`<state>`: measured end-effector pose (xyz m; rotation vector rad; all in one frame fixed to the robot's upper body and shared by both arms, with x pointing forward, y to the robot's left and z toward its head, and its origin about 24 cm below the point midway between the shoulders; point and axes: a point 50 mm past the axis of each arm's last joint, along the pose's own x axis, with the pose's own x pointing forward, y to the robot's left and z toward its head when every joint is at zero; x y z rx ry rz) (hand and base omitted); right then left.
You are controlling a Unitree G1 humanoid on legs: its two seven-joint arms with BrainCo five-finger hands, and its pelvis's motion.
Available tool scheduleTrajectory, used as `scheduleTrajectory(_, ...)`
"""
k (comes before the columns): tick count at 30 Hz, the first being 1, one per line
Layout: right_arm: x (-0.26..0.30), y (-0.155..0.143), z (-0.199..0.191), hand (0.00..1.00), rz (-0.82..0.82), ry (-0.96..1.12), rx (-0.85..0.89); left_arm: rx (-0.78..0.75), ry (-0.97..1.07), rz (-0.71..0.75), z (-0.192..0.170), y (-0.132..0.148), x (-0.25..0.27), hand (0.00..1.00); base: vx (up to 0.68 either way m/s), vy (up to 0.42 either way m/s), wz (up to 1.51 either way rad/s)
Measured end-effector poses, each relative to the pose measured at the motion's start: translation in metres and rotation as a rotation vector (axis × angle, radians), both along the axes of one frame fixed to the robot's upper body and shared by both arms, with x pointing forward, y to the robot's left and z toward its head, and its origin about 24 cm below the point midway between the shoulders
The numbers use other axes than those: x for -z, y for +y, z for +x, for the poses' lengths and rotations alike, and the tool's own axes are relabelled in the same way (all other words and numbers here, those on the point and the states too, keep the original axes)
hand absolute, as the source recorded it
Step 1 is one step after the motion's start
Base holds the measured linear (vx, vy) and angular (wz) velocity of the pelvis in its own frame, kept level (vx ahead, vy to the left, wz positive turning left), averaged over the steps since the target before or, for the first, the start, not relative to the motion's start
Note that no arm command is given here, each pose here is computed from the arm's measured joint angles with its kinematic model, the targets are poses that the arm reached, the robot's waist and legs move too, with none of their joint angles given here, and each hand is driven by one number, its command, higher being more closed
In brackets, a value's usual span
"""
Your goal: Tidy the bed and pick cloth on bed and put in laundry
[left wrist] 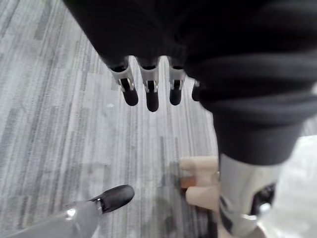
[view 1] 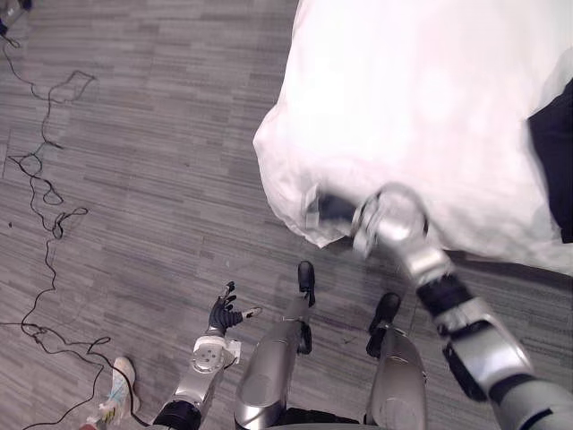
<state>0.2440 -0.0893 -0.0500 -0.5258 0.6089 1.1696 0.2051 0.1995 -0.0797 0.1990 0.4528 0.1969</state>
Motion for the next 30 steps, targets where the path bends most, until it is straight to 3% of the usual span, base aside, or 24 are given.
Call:
scheduleTrajectory(3,-0.056,0.052,0.0,1.0,0.281,-0.254,-0.162,-0.01,0.035,0.02,-0.008,0.007,0.006,0.0,0.01,-0.069,-0.36)
scheduleTrajectory(5,-0.119,0.091,-0.005,1.0,0.574,-0.43,-0.259,-0.015,0.071,0.03,-0.012,0.009,0.01,0.0,-0.03,-0.064,-0.26)
scheduleTrajectory(8,-0.164,0.107,-0.008,1.0,0.758,-0.553,-0.277,0.01,0.108,0.036,-0.013,0.003,0.015,0.0,-0.01,-0.031,-0.07)
scheduleTrajectory(10,-0.18,0.107,0.001,1.0,0.791,-0.612,-0.21,0.002,0.127,0.041,-0.013,0.001,0.016,0.0,-0.01,0.0,-0.09)
scheduleTrajectory(15,-0.251,0.059,0.051,1.0,0.901,-0.854,0.099,0.041,0.106,0.058,0.006,-0.01,0.008,0.0,-0.04,0.013,-0.07)
scheduleTrajectory(17,-0.267,0.04,0.065,1.0,0.876,-0.92,0.2,0.078,0.111,0.058,0.013,-0.023,0.007,0.0,-0.02,0.021,-0.1)
scheduleTrajectory(20,-0.254,0.015,0.088,1.0,0.785,-0.885,0.364,0.109,0.125,0.043,0.012,-0.035,0.009,0.0,0.0,0.01,-0.04)
scheduleTrajectory(22,-0.231,-0.02,0.112,1.0,0.685,-0.822,0.575,0.141,0.126,0.034,0.012,-0.046,0.01,0.0,0.01,0.003,0.02)
scheduleTrajectory(23,-0.23,-0.027,0.115,1.0,0.68,-0.823,0.594,0.141,0.125,0.03,0.012,-0.047,0.01,0.0,0.01,-0.007,-0.08)
scheduleTrajectory(27,-0.22,-0.039,0.126,1.0,0.729,-0.756,0.678,0.142,0.104,0.021,0.009,-0.044,0.013,0.0,-0.01,-0.023,-0.08)
scheduleTrajectory(30,-0.204,-0.061,0.124,1.0,0.852,-0.672,0.817,0.134,0.016,-0.008,0.009,-0.042,0.007,0.0,-0.04,-0.009,0.05)
